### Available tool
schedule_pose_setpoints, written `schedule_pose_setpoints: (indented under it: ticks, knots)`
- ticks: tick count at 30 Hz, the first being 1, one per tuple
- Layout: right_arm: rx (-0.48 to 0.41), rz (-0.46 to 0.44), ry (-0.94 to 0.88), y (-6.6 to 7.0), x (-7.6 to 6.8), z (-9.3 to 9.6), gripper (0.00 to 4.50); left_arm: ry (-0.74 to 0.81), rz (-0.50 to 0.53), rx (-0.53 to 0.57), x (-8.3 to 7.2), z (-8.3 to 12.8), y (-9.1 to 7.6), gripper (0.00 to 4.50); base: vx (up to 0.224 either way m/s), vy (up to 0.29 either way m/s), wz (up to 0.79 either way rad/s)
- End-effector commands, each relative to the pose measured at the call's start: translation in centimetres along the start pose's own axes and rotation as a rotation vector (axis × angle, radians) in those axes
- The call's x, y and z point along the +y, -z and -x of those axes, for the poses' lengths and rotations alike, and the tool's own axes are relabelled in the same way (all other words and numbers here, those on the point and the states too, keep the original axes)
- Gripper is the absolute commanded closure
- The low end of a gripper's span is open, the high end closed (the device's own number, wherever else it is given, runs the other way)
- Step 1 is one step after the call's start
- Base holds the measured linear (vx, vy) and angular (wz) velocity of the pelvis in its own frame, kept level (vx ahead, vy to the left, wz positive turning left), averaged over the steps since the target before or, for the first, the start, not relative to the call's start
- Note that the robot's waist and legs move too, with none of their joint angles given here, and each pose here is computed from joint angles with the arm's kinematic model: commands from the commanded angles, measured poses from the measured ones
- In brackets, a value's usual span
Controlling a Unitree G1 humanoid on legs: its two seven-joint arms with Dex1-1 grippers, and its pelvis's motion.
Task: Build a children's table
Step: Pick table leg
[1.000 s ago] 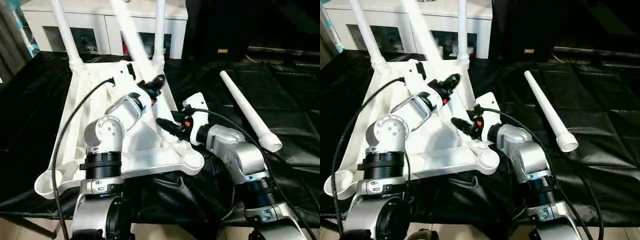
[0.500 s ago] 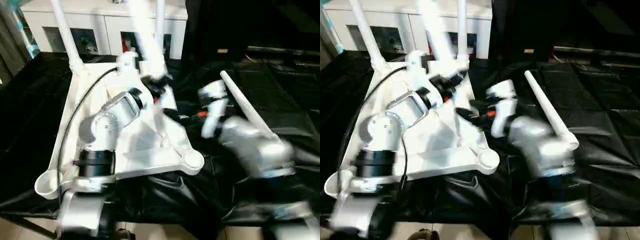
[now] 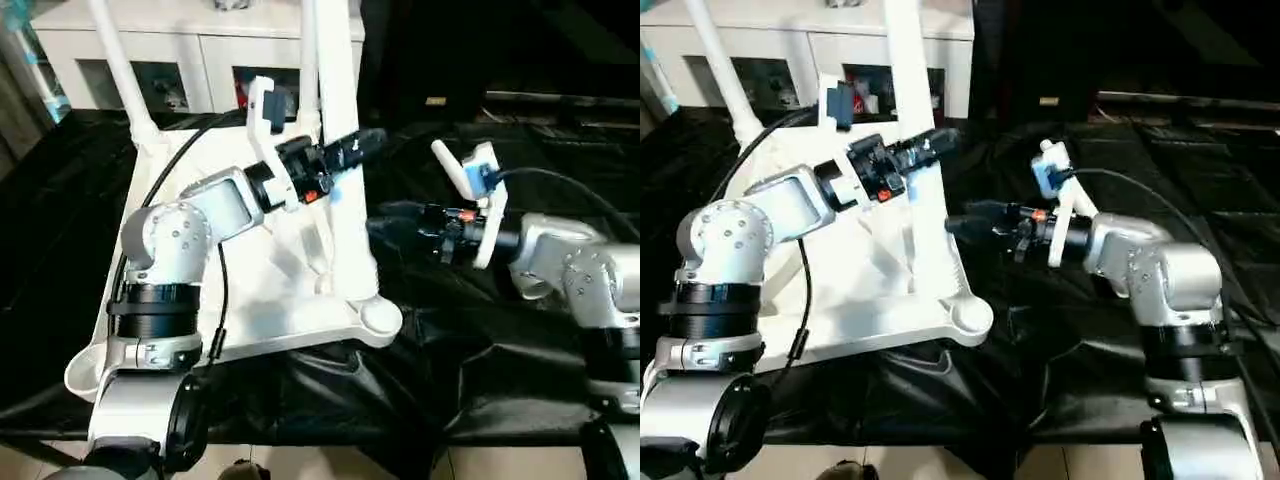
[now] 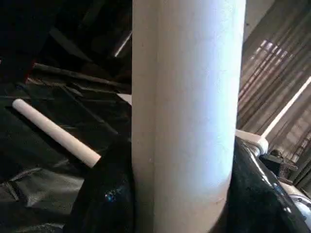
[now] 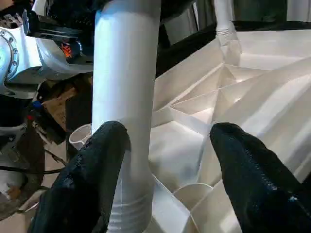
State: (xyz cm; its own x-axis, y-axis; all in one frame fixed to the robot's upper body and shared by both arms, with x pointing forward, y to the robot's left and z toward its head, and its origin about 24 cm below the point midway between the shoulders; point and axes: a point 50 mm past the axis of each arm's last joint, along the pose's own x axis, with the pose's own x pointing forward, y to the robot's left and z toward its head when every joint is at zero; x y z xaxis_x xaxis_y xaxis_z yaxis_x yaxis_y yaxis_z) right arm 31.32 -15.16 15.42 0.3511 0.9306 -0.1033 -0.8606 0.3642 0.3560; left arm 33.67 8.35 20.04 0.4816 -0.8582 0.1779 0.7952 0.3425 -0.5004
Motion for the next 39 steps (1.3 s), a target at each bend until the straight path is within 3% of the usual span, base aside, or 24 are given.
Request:
schedule_pose_setpoints:
  ticks: [1,12,16,20,39]
  knots:
    - [0.013,-0.021,-0.060,-0.1,0.5,-1.0,1.42,0.071,-0.071,-0.003,-1.6,-1.1,-0.8,2.64,0.000,0.000,0.00]
    - [-0.015,-0.069,-0.118,-0.5,0.9,-1.3,1.42,0.038,-0.131,0.006,-1.3,-1.4,-0.5,2.64,0.000,0.000,0.00]
    - [0.005,-0.075,-0.125,-0.2,0.9,-1.3,1.42,0.025,-0.141,-0.017,-0.9,-1.4,-0.5,2.64,0.000,0.000,0.00]
    - [0.081,-0.063,-0.085,1.0,0.4,-1.6,1.42,0.056,-0.166,0.000,-1.5,-1.6,0.0,2.64,0.000,0.000,0.00]
    - [0.126,-0.021,-0.099,0.7,0.1,-2.9,1.42,0.082,-0.221,0.073,-1.8,-1.9,1.4,2.64,0.000,0.000,0.00]
